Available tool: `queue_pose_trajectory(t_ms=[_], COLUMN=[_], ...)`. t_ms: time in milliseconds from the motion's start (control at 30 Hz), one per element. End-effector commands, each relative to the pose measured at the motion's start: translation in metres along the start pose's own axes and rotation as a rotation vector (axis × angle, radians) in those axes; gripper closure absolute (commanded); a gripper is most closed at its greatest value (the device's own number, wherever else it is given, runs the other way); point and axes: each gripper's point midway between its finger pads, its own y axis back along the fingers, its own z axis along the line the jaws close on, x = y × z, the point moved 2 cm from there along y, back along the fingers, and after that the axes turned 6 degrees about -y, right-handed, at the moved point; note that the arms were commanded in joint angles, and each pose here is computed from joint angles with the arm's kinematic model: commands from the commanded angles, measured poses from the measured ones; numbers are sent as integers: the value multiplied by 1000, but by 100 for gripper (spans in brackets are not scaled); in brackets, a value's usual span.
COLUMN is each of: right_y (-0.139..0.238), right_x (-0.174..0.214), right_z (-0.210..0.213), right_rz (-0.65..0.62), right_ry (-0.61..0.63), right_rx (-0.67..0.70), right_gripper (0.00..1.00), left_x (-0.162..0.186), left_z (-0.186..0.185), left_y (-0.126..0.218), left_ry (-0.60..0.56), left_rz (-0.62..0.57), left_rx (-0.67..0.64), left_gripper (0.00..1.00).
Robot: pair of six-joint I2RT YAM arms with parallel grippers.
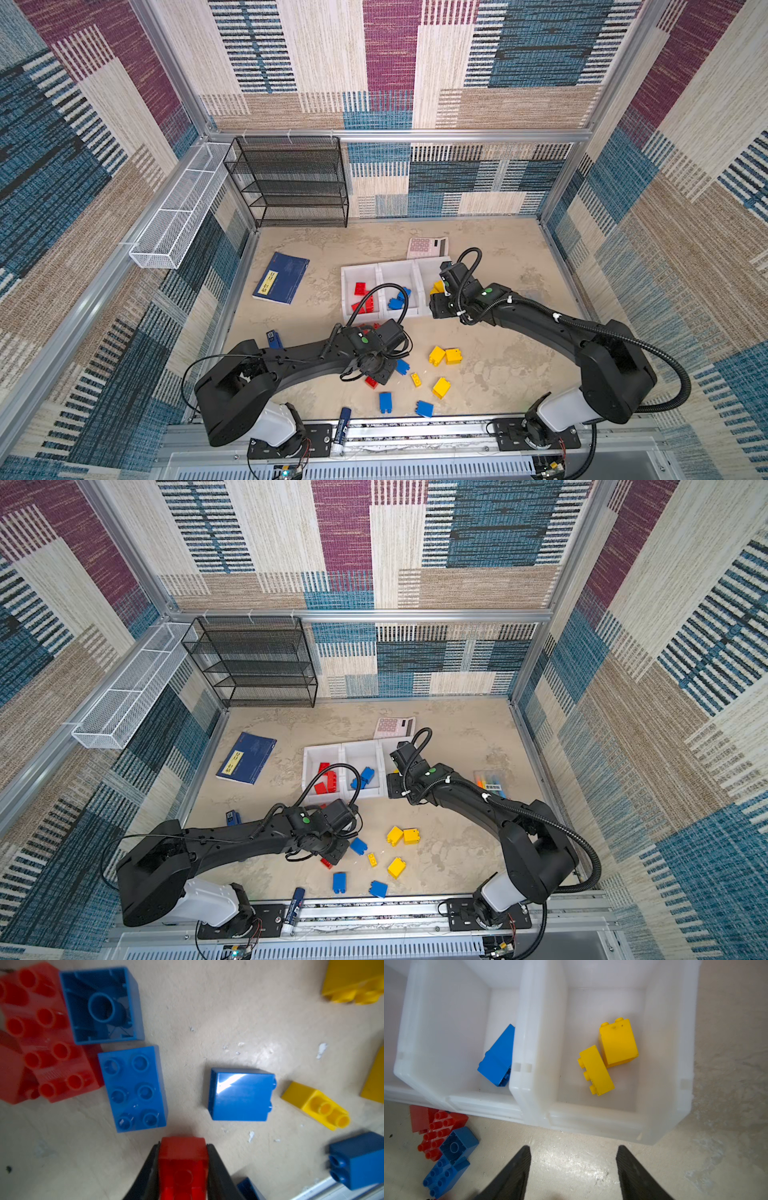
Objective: Sort the legos into containers by color
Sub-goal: 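Grasp a red brick with the left gripper near the pile, then carry the red brick with the left gripper into the nearest compartment and release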
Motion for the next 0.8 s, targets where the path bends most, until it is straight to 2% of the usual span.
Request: queue_pose_trajectory(t_ms=[0, 200, 300, 433, 633, 767], right_y=[5, 10, 12, 14, 20, 24], right_x=[-8, -11, -11, -10, -6, -2], right_z=[2, 3, 2, 2, -2, -6], right_rz=[-29, -39, -42, -43, -44, -43], right_ry=[-11, -8, -10, -14, -28, -39], right_rx=[-8, -8, -7, -7, -2, 7], right_gripper=[32, 32, 32, 33, 33, 33], left_x=[-16, -58, -74, -93, -115, -119], left_z=[11, 49, 84, 133, 180, 193], left_y=[22, 71, 86, 93, 63, 44], left_ry=[-47, 63, 162, 292, 415, 448], left_rz=[-45, -237, -327, -391, -340, -294], left_rx=[-58, -58, -77, -111, -127, -134], left_gripper=[74, 74, 74, 73, 73, 72])
